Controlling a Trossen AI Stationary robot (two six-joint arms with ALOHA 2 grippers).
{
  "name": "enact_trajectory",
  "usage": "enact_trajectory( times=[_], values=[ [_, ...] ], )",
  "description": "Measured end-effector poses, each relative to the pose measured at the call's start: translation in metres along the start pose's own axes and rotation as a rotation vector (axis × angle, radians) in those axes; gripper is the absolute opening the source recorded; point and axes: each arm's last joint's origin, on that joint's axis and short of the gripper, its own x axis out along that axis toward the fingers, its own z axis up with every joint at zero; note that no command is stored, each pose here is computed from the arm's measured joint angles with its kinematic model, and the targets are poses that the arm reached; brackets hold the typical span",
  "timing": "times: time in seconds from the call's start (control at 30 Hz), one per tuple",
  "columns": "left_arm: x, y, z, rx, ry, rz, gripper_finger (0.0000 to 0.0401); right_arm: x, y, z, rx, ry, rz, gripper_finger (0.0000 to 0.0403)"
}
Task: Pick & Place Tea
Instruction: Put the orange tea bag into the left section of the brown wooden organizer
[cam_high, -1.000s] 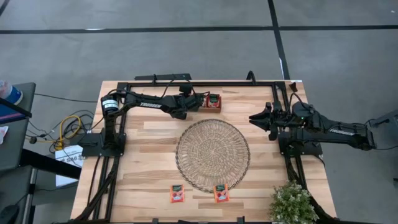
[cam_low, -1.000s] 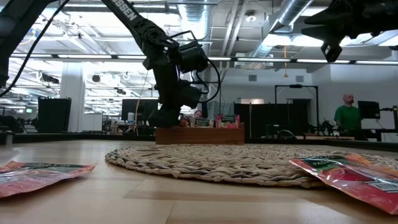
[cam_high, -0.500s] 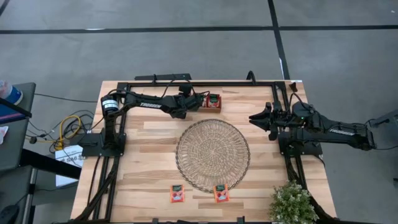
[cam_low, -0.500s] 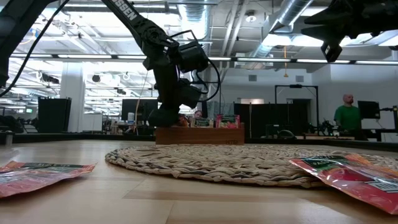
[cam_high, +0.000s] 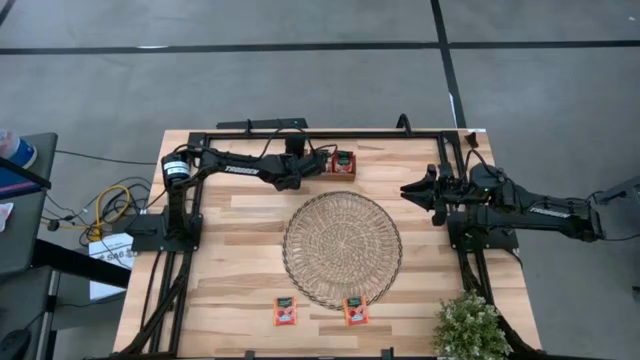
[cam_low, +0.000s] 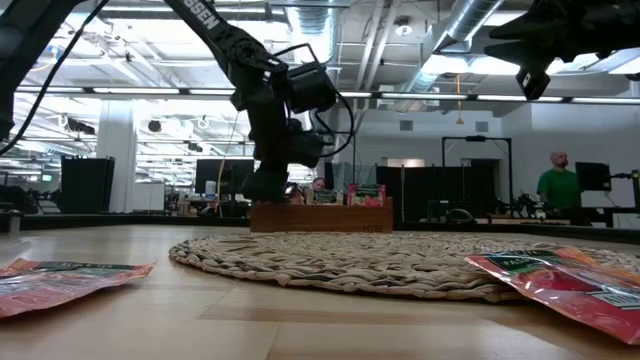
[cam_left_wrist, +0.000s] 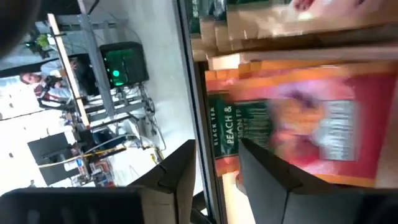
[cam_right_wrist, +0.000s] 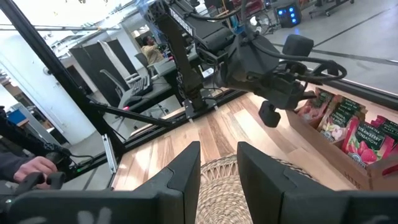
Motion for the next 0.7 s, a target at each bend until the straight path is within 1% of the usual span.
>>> enact_trajectory(
  times=[0.17,0.23,0.3,0.33,0.4,0.5,0.53,0.6,0.63,0.7],
  values=[
    [-0.012,0.004,0.001,0.024,0.008,0.057,0.0117,0.0,0.0,0.0,0.0,0.0,0.0,0.0097],
    [-0.022,0.011,0.0,0.021,0.007,0.093,0.0117,0.0,0.0,0.0,0.0,0.0,0.0,0.0097],
    [-0.037,0.022,-0.002,-0.01,-0.005,0.134,0.0117,0.0,0.0,0.0,0.0,0.001,0.0,0.0097],
    [-0.046,0.029,-0.004,-0.035,-0.02,0.152,0.0117,0.0,0.0,0.0,0.0,0.0,0.0,0.0097],
    [-0.068,0.043,-0.009,-0.131,-0.07,0.179,0.0117,0.0,0.0,0.0,0.0,0.0,0.0,0.0097],
    [-0.109,0.06,-0.02,-0.347,-0.183,0.195,0.0117,0.0,0.0,0.0,0.0,0.001,0.0,0.0097],
    [-0.123,0.064,-0.024,-0.412,-0.225,0.189,0.0117,0.0,0.0,0.0,0.0,0.002,0.0,0.0097],
    [-0.151,0.066,-0.033,-0.482,-0.311,0.144,0.0117,0.0,0.0,0.0,0.0,0.002,0.0,0.0097],
    [-0.165,0.065,-0.038,-0.492,-0.356,0.103,0.0117,0.0,0.0,0.0,0.0,0.002,0.0,0.0097],
    [-0.189,0.058,-0.047,-0.507,-0.438,-0.016,0.0117,0.0,0.0,0.0,0.0,0.003,0.0,0.0097]
  ],
)
